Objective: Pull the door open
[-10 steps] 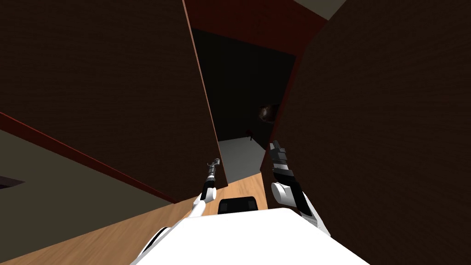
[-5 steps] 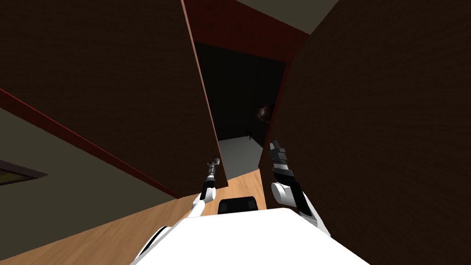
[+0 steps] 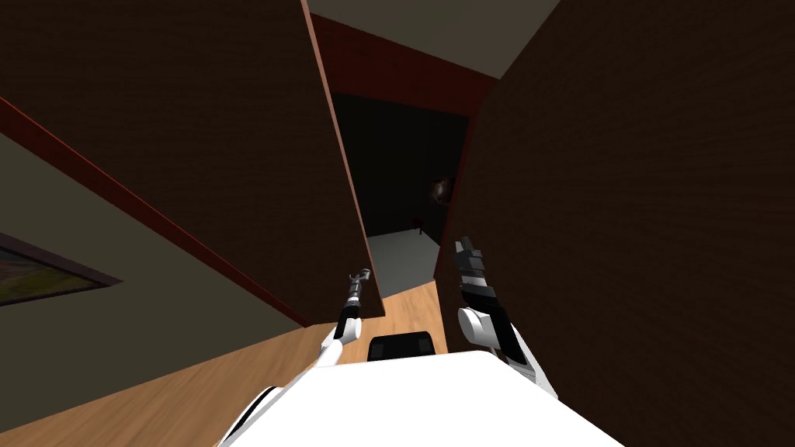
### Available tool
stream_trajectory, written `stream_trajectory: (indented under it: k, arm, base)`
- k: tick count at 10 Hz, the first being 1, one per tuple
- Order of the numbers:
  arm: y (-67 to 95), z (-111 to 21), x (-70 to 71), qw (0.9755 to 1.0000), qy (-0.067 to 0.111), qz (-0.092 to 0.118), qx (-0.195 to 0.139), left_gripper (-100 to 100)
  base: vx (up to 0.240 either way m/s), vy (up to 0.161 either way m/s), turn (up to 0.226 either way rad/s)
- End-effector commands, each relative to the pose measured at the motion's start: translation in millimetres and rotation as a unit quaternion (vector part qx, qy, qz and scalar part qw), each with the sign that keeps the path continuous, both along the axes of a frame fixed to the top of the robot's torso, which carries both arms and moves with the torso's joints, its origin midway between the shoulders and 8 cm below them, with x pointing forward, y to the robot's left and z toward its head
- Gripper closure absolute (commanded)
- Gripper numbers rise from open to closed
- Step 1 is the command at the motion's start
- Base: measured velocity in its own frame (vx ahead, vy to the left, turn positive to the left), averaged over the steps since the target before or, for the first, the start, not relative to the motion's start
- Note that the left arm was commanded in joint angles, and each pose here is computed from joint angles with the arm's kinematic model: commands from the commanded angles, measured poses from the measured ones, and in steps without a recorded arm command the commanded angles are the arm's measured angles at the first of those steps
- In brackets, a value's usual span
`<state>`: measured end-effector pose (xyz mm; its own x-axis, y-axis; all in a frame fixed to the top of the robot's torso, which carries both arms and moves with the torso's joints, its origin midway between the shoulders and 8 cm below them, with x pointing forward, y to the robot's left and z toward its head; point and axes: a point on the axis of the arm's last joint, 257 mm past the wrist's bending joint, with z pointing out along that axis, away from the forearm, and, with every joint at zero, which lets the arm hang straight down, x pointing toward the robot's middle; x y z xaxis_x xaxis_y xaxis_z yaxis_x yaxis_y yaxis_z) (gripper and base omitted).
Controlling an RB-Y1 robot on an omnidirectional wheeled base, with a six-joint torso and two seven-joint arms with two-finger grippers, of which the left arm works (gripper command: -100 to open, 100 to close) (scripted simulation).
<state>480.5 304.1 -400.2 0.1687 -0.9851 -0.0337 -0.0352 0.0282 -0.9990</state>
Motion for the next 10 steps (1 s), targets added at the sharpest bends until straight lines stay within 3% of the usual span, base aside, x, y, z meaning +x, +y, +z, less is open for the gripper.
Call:
stream_trajectory:
  k: [1, 9, 10]
  arm:
    - [14.8, -1.5, -1.1, 0.9999, 0.003, 0.008, 0.006, 100]
    - [57.0, -5.8, -8.7, 0.9994, 0.019, 0.010, 0.026, 100]
    - [53.3, 6.7, -1.1, 0.9997, 0.003, 0.006, 0.024, 100]
  base:
    - [-0.126, 0.006, -0.006]
    - [-0.144, 0.016, 0.002]
    - [-0.071, 0.028, 0.014]
